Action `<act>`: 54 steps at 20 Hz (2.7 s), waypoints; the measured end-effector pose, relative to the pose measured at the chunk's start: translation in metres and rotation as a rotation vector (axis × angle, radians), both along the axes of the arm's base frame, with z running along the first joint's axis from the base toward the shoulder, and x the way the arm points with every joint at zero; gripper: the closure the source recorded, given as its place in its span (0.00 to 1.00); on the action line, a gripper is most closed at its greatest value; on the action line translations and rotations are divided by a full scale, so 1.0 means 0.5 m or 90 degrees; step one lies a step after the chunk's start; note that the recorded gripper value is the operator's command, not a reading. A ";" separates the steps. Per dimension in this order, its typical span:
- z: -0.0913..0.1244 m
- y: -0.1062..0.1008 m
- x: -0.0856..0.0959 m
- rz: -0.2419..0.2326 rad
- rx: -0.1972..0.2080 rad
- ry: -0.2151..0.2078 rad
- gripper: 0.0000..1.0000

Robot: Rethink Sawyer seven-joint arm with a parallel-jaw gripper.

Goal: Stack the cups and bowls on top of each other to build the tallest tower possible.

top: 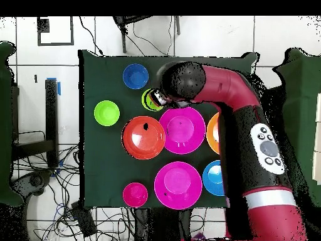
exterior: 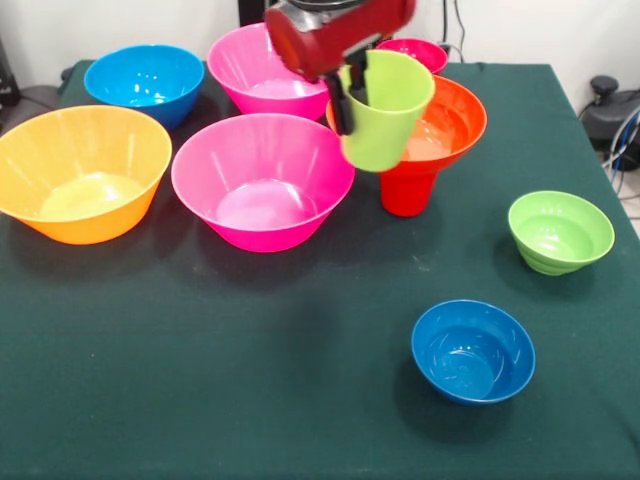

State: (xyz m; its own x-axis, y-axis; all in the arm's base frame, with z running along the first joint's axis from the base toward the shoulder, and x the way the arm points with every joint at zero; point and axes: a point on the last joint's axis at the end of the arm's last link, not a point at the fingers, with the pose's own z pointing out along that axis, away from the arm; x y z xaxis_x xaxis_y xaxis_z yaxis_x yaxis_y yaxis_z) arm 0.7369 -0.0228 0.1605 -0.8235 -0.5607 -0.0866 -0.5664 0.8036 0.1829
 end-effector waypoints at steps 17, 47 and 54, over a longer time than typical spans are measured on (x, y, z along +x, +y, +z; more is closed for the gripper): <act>0.013 -0.035 -0.090 0.012 0.068 0.029 1.00; 0.028 0.030 -0.089 0.097 0.078 -0.007 1.00; 0.025 0.030 -0.091 0.105 0.071 -0.009 1.00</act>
